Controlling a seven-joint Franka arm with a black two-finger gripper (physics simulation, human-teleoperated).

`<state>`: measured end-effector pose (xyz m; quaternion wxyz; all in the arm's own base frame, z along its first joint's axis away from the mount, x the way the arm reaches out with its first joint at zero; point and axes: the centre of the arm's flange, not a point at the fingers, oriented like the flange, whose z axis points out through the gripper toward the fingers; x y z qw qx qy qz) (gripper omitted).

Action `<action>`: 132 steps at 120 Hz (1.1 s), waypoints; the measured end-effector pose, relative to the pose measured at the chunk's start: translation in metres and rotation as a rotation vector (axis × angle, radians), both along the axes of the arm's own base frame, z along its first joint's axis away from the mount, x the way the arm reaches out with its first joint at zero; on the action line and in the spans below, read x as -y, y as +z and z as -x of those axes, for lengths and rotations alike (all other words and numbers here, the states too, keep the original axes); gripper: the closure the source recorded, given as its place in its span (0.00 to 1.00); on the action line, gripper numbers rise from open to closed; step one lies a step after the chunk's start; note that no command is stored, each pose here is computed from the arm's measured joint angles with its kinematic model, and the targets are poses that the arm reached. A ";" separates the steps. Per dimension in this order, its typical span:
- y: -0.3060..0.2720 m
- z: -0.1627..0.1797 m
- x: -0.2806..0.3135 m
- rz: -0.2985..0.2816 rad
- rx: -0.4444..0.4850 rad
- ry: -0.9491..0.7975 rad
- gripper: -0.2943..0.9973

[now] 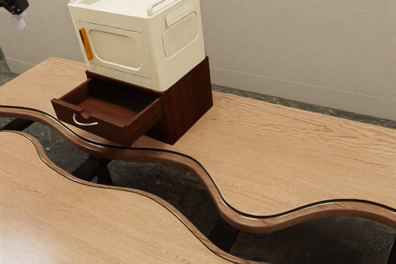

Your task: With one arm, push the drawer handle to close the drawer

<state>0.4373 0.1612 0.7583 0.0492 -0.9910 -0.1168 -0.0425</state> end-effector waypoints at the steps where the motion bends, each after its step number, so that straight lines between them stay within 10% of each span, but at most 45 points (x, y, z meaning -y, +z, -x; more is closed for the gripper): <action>1: -0.001 0.000 0.001 0.000 -0.004 -0.002 0.23; 41: -0.104 -0.014 0.060 0.020 -0.252 -0.069 0.24; 76: -0.212 -0.016 0.057 0.020 -0.370 -0.060 0.69; 132: -0.331 -0.047 -0.013 -0.076 -0.160 0.022 0.83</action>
